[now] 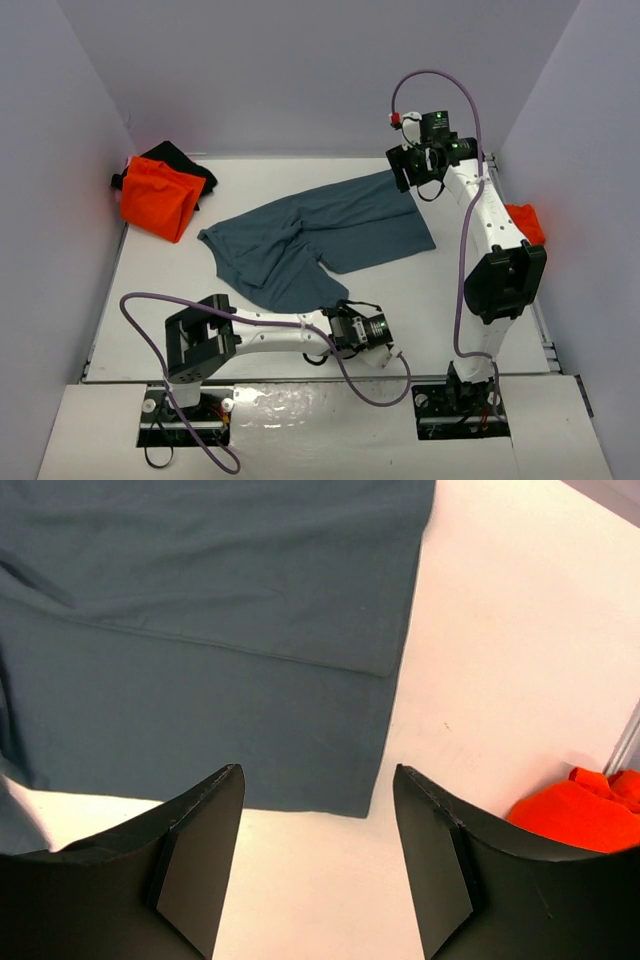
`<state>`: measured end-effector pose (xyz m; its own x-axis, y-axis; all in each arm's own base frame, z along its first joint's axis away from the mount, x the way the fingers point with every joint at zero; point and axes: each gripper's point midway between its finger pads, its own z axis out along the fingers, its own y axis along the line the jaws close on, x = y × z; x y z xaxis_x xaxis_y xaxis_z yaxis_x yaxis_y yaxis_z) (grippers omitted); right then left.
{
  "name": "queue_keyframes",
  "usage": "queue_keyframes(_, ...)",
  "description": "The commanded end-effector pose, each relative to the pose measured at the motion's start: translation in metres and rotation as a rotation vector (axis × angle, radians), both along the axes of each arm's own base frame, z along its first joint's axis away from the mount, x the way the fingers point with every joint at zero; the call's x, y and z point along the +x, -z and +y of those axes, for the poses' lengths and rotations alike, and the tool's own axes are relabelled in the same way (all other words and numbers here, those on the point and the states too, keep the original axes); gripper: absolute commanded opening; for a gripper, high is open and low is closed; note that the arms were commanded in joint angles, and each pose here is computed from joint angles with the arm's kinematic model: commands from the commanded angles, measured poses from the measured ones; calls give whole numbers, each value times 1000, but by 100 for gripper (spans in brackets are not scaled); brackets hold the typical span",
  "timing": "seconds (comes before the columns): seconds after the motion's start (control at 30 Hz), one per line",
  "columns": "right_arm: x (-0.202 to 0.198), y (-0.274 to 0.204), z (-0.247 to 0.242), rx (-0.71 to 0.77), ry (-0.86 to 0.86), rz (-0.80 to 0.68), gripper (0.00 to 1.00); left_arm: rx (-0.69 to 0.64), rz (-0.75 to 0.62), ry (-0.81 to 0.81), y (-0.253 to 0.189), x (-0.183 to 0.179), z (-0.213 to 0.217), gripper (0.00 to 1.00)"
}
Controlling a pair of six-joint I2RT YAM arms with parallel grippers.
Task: Fold and stack the t-shirts
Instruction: Grap the side of the flattened tshirt closest away from the robot with both arms
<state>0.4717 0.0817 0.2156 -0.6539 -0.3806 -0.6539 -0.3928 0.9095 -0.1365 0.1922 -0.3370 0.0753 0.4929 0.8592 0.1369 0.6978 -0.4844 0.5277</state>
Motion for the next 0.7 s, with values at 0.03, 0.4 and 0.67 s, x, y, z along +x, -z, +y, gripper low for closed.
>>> queue_keyframes(0.03,3,-31,-18,4,41,-98,59,-55,48,-21,-24,-9,-1,33)
queue_keyframes(0.4,2,-28,-25,9,61,-90,60,21,125,18,-16,-26,18,33)
queue_keyframes(0.67,3,-22,-26,14,67,-75,60,43,154,48,-8,-40,20,33)
